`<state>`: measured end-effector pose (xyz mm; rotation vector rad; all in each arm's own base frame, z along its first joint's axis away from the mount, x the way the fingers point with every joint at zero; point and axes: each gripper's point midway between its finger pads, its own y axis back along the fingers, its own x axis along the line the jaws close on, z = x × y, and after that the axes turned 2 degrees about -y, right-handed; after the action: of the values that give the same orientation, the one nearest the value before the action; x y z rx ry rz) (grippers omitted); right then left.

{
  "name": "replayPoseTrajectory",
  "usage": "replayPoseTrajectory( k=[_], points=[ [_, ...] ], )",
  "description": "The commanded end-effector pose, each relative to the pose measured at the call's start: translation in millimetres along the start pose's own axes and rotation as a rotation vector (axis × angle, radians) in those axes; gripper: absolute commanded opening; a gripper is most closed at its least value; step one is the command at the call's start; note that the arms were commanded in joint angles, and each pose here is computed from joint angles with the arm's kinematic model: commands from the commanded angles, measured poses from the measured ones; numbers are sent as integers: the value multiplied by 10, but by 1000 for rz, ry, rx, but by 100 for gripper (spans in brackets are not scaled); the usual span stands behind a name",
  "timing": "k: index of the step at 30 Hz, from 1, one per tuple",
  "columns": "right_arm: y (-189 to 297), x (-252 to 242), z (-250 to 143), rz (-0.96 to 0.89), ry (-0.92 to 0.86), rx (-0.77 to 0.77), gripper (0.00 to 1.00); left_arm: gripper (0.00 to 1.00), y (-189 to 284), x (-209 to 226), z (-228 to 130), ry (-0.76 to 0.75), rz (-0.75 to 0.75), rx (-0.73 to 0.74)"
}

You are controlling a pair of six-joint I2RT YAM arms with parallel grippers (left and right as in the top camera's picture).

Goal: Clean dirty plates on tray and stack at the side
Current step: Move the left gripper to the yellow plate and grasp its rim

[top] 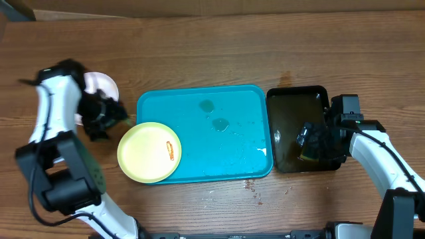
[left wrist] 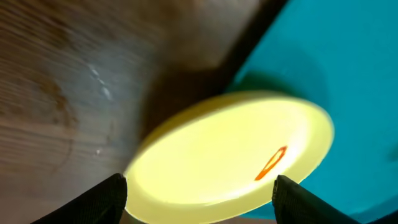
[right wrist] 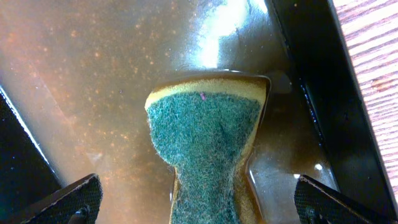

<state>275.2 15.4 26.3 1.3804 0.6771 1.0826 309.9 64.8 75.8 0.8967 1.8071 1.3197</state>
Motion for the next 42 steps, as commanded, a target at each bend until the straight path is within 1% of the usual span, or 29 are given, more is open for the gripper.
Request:
replayPoseTrajectory(
  k=[1,4,11,13,14,15,17,20,27,30,31,34,36,39,41,42],
  points=[
    [4,-19,11,-7,3,-9,100,76,-106,93,-196,-78,198,26],
    [4,-19,11,-7,3,-9,100,77,-121,182,-240,-52,316,19],
    [4,-19,11,-7,3,-9,100,77,-89,169,-201,-61,312,5],
    [4,-19,11,-7,3,-9,100,71,-46,223,-158,-48,325,-10],
    [4,-19,11,-7,3,-9,100,62,-35,259,-153,-39,342,-14],
    [4,-19,11,-7,3,-9,100,55,-4,351,-170,-3,387,-15],
    [4,-19,11,-7,3,-9,100,54,16,499,-242,72,463,-6],
    [4,-19,11,-7,3,-9,100,54,-97,543,-283,86,472,6],
    [4,-19,11,-7,3,-9,100,49,-496,479,-399,58,379,57],
    [4,-19,11,-7,3,-9,100,31,-551,362,-429,32,304,80],
    [4,-19,11,-7,3,-9,100,26,-571,278,-441,6,253,93],
    [4,-19,11,-7,3,-9,100,25,-615,27,-475,-73,107,122],
    [4,-19,11,-7,3,-9,100,24,-625,-125,-512,-97,27,139],
    [4,-19,11,-7,3,-9,100,21,-635,-288,-571,-122,-32,158],
    [4,-19,11,-7,3,-9,100,18,-661,-443,-630,-161,-54,167],
    [4,-19,12,-8,3,-9,100,18,-672,-478,-649,-175,-50,169]
  ],
)
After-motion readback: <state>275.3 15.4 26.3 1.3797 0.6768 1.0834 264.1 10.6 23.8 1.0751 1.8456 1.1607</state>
